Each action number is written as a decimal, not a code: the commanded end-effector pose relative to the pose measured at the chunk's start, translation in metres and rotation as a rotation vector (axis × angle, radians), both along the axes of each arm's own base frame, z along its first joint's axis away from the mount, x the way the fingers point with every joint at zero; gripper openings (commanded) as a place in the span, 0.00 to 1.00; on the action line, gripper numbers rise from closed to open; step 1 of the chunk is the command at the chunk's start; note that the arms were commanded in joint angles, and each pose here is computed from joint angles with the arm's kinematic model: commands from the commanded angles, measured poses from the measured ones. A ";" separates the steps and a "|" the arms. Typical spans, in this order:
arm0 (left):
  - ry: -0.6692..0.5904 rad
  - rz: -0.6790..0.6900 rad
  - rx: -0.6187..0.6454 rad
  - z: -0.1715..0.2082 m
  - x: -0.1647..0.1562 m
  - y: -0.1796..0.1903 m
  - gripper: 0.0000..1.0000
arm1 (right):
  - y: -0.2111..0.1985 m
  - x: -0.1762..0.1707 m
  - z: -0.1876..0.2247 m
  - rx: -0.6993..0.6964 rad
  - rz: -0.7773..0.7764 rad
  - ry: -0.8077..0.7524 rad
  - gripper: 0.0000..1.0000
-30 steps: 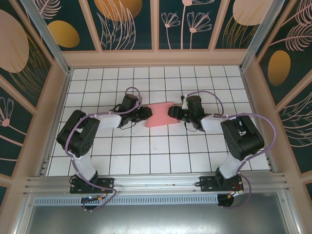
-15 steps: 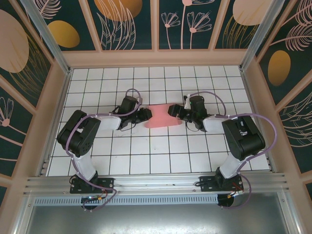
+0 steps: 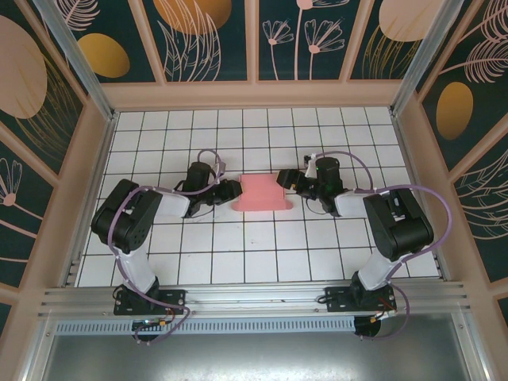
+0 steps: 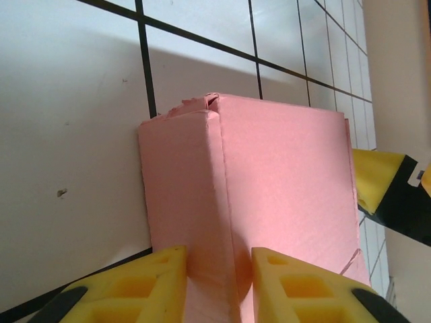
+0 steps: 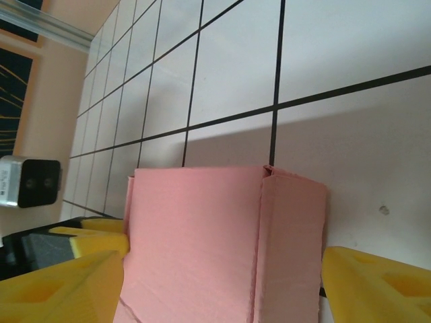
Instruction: Fold the paper box
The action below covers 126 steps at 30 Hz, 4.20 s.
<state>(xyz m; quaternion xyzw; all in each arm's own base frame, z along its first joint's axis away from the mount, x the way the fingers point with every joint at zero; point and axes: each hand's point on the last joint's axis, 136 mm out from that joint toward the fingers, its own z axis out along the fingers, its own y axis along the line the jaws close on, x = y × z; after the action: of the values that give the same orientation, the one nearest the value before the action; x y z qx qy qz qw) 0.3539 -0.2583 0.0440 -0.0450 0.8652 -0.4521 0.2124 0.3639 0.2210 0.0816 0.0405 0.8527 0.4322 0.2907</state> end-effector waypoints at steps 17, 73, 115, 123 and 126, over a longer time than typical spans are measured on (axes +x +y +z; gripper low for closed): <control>0.070 -0.018 -0.139 -0.015 -0.013 0.007 0.24 | -0.001 -0.021 -0.006 0.095 0.006 0.072 0.83; -1.218 0.157 0.521 0.215 0.019 0.033 0.99 | 0.001 -0.010 0.056 0.349 0.003 0.100 0.46; -1.893 -0.035 1.383 0.201 -0.024 -0.058 0.81 | -0.051 -0.028 0.165 0.605 -0.071 -0.029 0.43; -1.924 -0.059 1.434 0.194 -0.021 -0.064 0.79 | -0.045 -0.029 0.167 0.636 -0.044 -0.019 0.43; -1.931 -0.052 1.441 0.194 -0.021 -0.065 0.76 | -0.043 -0.030 0.167 0.636 -0.036 -0.016 0.43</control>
<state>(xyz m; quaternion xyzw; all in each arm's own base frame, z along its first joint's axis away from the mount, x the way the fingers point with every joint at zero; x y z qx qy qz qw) 0.3347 -0.3194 0.2156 0.4844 0.4231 0.2777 0.7136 0.3392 0.1728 0.2383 0.1666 0.6818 0.6573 0.2743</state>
